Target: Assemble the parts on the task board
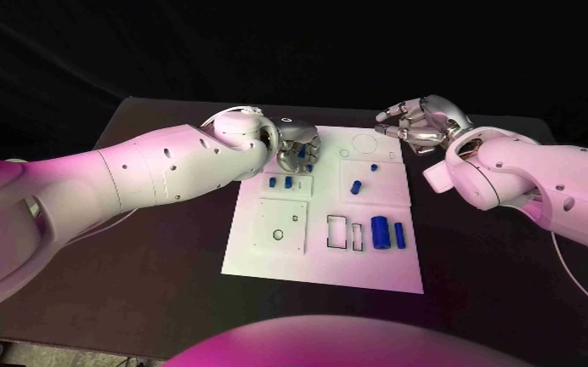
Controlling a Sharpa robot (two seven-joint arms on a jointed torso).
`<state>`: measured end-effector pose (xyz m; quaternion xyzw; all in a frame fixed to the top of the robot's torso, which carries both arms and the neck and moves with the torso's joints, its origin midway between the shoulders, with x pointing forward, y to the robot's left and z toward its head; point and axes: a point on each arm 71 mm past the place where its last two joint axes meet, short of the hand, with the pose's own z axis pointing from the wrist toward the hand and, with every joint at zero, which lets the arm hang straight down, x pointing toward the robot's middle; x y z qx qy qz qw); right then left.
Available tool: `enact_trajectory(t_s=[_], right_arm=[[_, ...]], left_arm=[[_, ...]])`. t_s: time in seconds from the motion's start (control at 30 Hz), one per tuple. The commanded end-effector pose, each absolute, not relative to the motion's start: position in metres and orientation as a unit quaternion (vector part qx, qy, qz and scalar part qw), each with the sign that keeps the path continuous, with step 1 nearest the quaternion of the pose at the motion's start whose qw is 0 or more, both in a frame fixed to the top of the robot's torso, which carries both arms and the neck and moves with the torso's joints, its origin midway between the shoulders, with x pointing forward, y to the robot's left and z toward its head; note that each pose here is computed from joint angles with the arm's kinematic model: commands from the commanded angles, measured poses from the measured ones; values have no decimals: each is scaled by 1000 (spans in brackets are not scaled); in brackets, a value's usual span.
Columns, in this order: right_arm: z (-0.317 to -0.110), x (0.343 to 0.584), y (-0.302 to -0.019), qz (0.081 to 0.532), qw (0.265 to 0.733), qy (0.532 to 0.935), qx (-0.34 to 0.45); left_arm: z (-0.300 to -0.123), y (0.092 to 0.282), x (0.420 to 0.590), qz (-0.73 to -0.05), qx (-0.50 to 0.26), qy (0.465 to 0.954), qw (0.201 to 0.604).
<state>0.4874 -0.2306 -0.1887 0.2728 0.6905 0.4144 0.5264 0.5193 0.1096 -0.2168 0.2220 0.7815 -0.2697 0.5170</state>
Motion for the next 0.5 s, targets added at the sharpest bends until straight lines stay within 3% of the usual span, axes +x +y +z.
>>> enact_trajectory(t_s=[0.03,0.5], right_arm=[[-188,487,-229,419,526,689,269],[-189,487,-229,419,526,690,269]], left_arm=[[-219,107,519,-264,229,789,505],[-222,104,518,-270,235,790,498]])
